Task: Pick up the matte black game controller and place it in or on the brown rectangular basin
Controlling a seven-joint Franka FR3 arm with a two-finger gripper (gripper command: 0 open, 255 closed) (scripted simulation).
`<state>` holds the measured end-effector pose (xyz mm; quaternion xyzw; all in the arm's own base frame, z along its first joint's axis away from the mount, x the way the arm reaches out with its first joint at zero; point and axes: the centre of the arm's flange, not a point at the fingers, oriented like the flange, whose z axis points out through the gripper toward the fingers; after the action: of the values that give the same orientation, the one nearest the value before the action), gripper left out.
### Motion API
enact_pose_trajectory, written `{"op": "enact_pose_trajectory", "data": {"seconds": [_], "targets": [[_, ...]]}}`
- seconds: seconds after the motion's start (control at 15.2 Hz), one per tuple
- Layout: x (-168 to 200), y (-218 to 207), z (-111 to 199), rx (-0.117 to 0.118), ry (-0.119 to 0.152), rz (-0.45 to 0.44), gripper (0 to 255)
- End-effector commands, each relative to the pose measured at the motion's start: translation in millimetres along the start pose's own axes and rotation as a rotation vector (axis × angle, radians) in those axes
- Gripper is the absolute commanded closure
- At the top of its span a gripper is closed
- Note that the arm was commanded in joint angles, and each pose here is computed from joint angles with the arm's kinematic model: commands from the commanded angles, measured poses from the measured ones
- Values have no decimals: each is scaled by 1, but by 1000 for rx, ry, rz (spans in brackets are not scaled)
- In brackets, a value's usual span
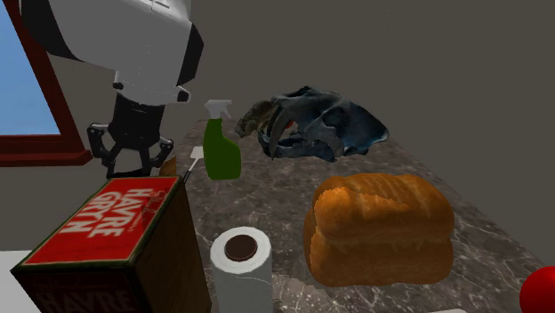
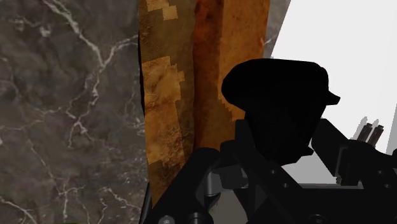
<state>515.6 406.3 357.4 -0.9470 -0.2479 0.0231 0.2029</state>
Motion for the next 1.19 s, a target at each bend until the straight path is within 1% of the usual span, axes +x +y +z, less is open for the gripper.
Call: {"op": "enact_pose_trajectory", "data": {"seconds": [0.0,0.26,0.33,0.66,0.92,1.12], "targets": [[0,0,1,0,1,0,255],[0,0,1,0,1,0,255],[0,0,1,0,1,0,0],[0,0,1,0,1,0,0],[0,0,-49,0,1,0,0],[0,0,-49,0,1,0,0]]}}
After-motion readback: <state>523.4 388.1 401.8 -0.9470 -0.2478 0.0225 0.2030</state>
